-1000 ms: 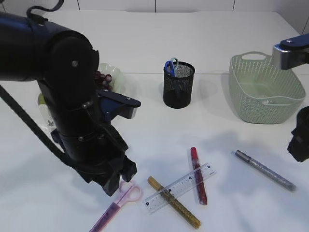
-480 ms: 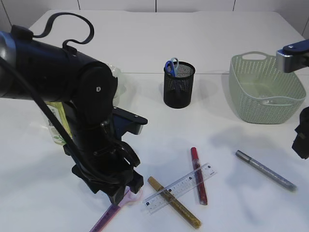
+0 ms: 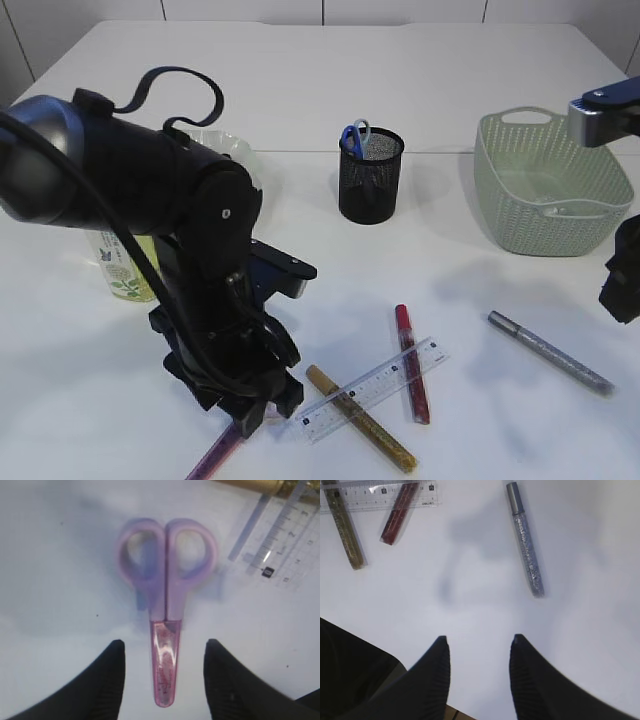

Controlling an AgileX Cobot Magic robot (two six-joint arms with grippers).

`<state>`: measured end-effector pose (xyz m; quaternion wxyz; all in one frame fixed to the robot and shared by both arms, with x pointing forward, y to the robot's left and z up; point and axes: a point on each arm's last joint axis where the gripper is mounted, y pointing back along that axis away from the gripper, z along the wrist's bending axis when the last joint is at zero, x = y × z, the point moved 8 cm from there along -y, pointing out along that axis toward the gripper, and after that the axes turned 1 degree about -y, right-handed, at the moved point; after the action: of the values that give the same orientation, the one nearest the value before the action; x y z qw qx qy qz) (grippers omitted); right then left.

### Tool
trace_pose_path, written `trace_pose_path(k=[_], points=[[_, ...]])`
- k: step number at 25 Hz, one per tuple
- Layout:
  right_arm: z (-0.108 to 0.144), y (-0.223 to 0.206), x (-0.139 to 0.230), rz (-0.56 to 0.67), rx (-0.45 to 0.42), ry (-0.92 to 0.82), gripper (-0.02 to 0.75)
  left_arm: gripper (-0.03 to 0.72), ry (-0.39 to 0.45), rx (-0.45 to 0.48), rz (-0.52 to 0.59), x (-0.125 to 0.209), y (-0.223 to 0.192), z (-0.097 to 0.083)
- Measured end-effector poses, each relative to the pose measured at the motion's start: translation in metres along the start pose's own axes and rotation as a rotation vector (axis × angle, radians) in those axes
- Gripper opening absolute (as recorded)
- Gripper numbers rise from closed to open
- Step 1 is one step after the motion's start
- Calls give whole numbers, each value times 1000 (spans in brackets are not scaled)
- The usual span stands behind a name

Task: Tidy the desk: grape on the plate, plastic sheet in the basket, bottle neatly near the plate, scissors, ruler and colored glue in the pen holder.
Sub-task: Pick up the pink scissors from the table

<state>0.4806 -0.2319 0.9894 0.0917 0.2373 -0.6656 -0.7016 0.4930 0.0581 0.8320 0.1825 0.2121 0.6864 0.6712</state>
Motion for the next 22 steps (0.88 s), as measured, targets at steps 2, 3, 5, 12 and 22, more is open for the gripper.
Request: trace_pose_path(k=[2, 3, 5, 12, 22], points=[[0, 0, 0, -2, -1, -1, 323, 370, -13, -1, -6, -2, -3, -3], [0, 0, -1, -4, 0, 0, 323, 370, -19, 0, -15, -3, -4, -6], [0, 0, -1, -4, 0, 0, 323, 370, -27, 0, -28, -5, -4, -8], [0, 0, -2, -12, 2, 2, 323, 364, -42, -17, -15, -5, -13, -7], [0, 0, -2, -12, 1, 4, 323, 363, -43, -26, 30, -2, -30, -5]])
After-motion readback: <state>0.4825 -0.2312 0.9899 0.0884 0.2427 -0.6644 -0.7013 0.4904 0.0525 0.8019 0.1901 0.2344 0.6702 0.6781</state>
